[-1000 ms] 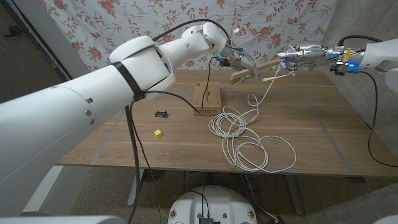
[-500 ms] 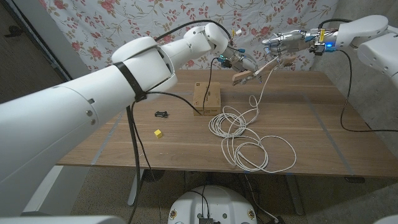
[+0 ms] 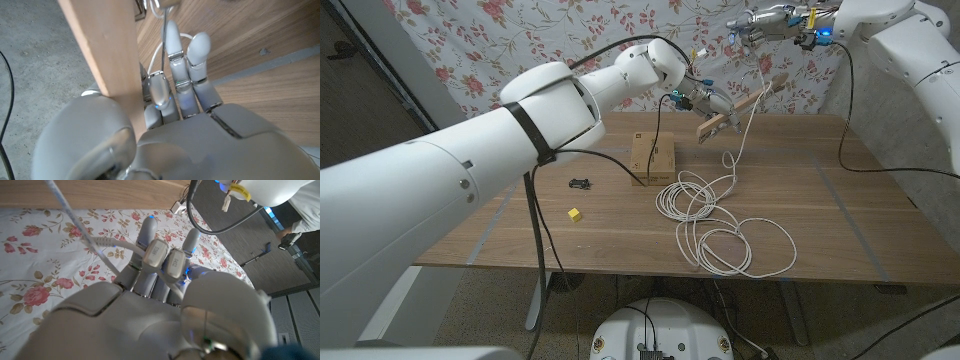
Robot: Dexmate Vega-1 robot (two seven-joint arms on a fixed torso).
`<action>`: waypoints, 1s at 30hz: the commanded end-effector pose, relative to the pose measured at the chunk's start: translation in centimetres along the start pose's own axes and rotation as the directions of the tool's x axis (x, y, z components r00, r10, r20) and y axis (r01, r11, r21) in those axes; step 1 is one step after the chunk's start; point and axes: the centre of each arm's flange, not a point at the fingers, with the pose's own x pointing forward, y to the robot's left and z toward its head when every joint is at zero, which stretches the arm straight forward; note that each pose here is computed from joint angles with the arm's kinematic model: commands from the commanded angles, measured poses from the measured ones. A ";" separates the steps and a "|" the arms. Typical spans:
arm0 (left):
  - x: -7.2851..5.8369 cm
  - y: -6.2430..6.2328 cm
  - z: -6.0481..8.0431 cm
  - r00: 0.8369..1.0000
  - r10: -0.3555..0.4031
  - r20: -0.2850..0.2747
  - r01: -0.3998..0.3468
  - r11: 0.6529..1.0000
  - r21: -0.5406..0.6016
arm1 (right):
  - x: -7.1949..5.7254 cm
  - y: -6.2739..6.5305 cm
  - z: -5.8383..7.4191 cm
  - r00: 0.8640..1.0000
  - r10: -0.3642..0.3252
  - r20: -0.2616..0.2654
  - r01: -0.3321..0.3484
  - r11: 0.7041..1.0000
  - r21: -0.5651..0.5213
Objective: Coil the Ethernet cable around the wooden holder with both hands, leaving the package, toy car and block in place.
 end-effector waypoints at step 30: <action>0.2 0.5 0.1 0.998 0.056 0.017 -0.056 0.998 -0.034 | 8.6 4.2 -0.3 0.986 0.127 -0.106 -0.141 0.981 -0.135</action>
